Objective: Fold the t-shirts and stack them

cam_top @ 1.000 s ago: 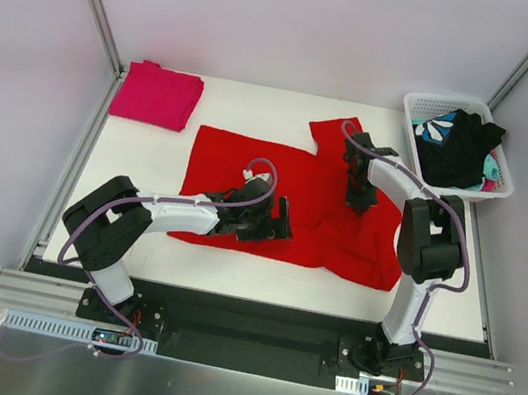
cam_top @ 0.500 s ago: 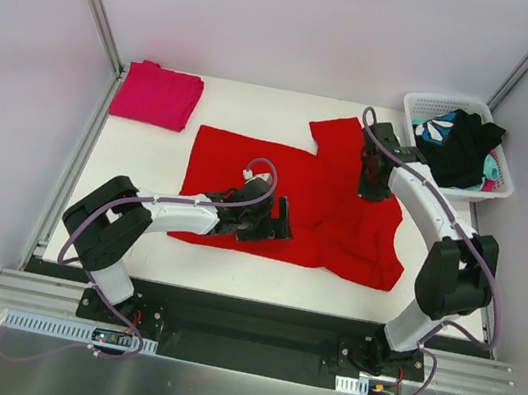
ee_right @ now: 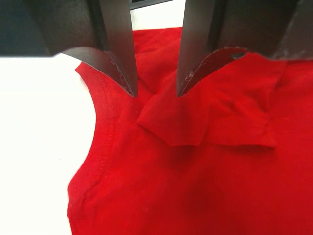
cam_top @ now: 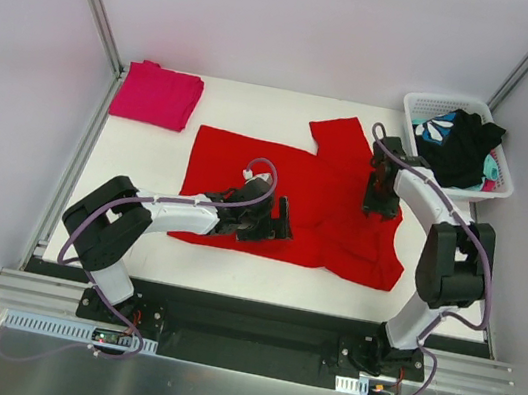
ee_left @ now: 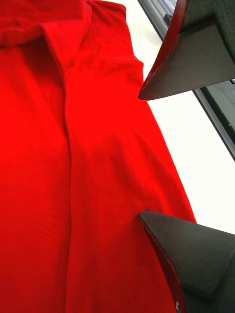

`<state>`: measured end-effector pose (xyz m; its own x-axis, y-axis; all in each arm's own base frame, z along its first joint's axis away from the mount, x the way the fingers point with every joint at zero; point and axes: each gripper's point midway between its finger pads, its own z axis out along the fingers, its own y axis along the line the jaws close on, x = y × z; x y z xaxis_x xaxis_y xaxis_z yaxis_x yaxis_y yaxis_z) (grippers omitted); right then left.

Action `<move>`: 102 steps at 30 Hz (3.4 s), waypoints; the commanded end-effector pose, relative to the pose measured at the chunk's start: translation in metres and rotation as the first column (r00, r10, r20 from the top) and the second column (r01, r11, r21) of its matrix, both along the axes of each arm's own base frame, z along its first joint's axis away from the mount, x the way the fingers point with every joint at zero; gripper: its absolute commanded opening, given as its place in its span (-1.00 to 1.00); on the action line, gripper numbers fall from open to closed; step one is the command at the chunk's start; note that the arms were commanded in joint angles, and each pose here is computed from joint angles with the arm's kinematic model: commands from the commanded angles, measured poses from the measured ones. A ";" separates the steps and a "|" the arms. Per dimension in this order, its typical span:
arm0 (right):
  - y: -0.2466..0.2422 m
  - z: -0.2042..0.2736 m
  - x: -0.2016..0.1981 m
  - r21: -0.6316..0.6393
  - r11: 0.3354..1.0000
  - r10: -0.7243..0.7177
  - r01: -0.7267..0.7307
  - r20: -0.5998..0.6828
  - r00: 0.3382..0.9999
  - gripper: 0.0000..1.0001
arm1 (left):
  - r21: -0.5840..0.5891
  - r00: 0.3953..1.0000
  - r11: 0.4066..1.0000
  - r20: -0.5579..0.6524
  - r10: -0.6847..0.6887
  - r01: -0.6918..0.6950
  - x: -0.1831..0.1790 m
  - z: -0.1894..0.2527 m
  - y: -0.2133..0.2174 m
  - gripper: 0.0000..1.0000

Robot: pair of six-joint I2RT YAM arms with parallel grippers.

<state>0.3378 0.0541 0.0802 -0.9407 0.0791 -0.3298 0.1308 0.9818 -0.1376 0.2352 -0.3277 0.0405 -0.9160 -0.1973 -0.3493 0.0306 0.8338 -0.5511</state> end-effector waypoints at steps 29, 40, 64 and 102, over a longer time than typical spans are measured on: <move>0.033 0.038 -0.056 0.037 0.994 0.098 -0.099 0.042 0.994 -0.98 | 0.072 0.998 0.997 -0.056 -0.021 0.025 -0.021 -0.017 0.015 0.98; 0.024 0.007 -0.105 -0.085 0.982 0.162 -0.166 -0.053 0.985 -0.97 | 0.072 0.998 0.997 -0.053 -0.022 0.026 -0.021 -0.017 0.016 0.99; 0.045 0.031 -0.049 0.043 0.989 0.139 -0.139 -0.002 0.990 0.14 | 0.082 0.999 0.996 -0.045 -0.018 0.022 -0.019 -0.017 0.017 0.98; 0.035 0.100 -0.053 -0.004 0.985 0.173 -0.175 0.150 0.973 -0.98 | 0.073 0.999 0.997 -0.048 -0.020 0.024 -0.018 -0.015 0.013 0.98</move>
